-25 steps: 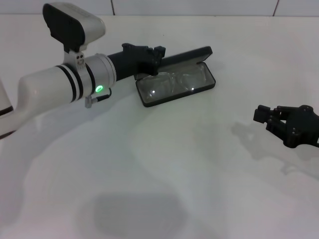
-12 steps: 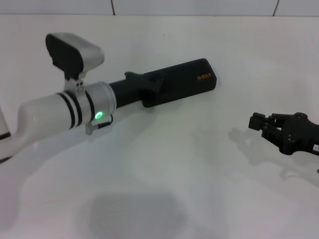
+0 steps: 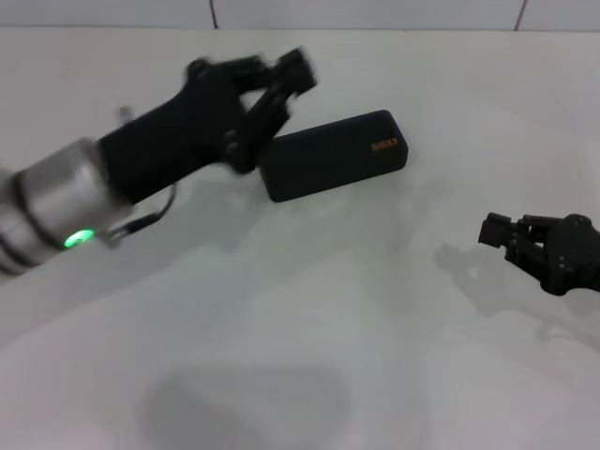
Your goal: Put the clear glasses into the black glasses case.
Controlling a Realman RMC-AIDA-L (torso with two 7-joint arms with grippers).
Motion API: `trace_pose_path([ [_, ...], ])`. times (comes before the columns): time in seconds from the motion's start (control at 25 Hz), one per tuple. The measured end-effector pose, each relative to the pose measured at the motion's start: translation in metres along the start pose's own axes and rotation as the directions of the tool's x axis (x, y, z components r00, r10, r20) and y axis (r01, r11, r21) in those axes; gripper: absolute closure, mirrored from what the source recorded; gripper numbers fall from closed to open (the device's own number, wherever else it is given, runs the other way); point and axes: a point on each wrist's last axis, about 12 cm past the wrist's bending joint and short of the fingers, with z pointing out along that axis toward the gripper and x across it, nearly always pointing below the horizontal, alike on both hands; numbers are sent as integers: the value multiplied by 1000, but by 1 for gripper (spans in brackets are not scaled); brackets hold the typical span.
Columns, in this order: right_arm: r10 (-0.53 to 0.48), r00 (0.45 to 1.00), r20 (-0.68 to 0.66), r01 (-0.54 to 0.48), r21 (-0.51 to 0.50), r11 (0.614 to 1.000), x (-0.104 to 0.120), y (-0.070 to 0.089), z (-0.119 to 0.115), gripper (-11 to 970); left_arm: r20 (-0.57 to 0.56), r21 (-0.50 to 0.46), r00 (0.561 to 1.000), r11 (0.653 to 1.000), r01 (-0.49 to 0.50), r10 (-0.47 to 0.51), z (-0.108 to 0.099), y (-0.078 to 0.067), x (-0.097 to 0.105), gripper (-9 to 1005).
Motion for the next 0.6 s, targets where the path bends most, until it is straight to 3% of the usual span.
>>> trace_pose_path([
  [0.12,-30,1000,-5,30,-20,999,-7,-2,-3,855,-61,21,998,1000,6,-5,-23,-8,-2,948],
  [0.24,-122,993,-9,120,-98,988,-19,-1,-4,855,-185,33,983,999,-12,18,-51,-19,1,941],
  [0.48,-250,968,-2,245,-202,948,-47,-1,7,812,-369,33,928,998,60,-43,-84,-27,-5,729],
  [0.56,-282,959,-8,272,-237,933,-51,2,16,790,-389,38,920,997,62,-42,-89,-29,-7,514],
  [0.6,-299,954,-11,287,-253,924,-51,5,20,779,-393,43,919,997,61,-39,-91,-30,-8,472],
])
